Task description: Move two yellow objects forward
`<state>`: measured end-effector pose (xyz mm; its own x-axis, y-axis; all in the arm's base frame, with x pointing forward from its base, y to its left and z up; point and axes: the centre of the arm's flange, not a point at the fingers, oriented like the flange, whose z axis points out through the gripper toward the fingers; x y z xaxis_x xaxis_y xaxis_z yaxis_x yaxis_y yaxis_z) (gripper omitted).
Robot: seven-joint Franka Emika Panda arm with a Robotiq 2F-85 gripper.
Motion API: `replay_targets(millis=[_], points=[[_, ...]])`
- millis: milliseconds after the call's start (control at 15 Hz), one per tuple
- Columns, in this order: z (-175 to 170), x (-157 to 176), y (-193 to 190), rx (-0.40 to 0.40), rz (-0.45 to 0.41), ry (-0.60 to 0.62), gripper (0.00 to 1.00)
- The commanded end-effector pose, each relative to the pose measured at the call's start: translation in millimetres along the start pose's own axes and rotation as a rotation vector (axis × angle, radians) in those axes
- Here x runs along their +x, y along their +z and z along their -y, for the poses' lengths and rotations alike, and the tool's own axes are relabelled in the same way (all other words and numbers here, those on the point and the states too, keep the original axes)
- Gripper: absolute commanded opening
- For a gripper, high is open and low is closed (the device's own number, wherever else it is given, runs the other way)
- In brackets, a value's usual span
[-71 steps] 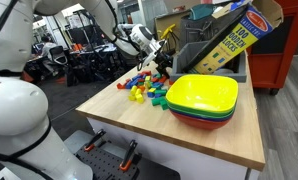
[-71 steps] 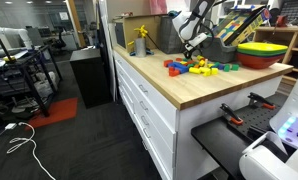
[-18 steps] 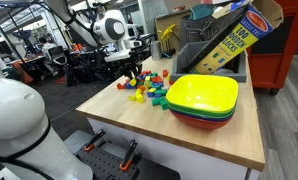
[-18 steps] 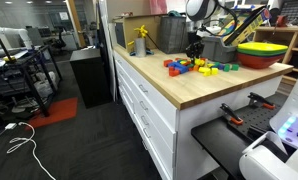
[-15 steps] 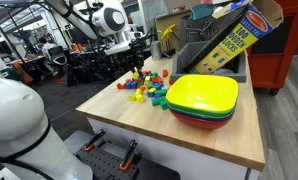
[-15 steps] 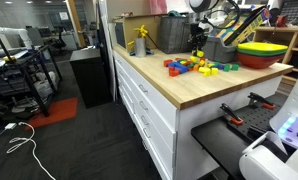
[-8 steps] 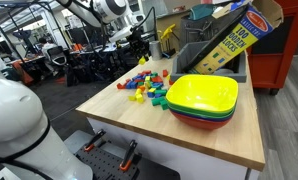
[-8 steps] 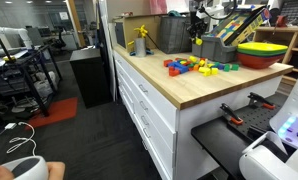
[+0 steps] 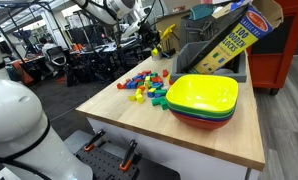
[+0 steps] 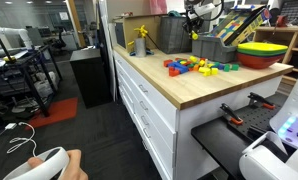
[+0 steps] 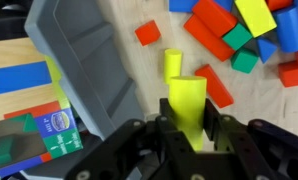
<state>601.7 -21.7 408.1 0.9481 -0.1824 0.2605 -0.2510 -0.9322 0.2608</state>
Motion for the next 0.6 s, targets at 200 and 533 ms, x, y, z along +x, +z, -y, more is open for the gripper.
replay_targets(millis=[200, 533], points=[[2, 40, 57, -0.155, 0.003, 0.058, 0.09], [-2, 35, 113, -0.22, 0.058, 0.076, 0.09]])
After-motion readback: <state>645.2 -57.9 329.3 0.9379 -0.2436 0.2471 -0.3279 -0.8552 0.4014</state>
